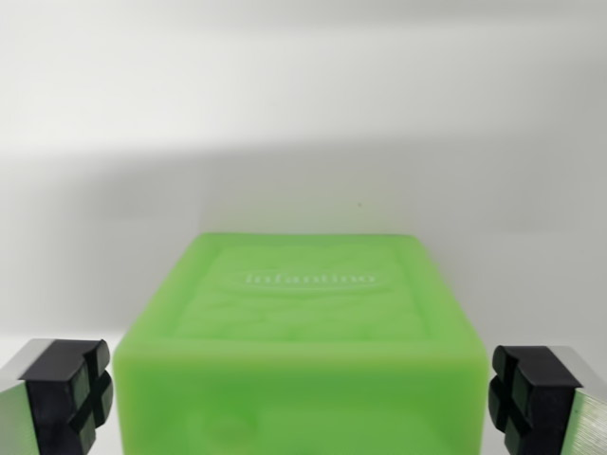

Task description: Stack cube

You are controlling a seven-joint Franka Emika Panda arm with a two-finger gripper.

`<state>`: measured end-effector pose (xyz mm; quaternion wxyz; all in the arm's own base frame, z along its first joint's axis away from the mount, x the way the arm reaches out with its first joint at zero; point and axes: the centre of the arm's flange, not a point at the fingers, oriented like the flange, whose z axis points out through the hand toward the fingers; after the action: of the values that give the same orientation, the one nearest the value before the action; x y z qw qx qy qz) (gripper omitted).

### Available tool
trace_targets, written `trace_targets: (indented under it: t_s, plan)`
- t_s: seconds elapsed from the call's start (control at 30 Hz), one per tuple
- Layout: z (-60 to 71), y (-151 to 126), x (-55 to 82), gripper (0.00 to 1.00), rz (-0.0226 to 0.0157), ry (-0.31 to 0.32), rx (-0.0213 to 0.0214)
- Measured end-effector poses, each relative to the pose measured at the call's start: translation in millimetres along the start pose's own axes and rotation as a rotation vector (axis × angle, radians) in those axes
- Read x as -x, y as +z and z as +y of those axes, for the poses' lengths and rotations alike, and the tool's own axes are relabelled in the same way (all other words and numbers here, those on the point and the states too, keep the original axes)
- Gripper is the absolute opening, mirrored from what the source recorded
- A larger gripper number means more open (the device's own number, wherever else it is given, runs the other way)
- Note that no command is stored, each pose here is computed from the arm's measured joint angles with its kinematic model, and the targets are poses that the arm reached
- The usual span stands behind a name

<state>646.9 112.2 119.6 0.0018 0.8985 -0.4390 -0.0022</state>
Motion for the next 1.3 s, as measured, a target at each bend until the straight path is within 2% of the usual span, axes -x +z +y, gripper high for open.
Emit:
trace_targets:
  t_s: [0.17, 0.2, 1.3]
  plan:
    - [-0.1, 4.0, 0.0, 1.00, -0.0002, 0.000, 0.0002]
    - [-0.1, 4.4, 0.0, 0.00, -0.0002, 0.000, 0.0002]
    - [-0.3, 4.3, -0.2, 0.00, 0.0002, 0.000, -0.0004]
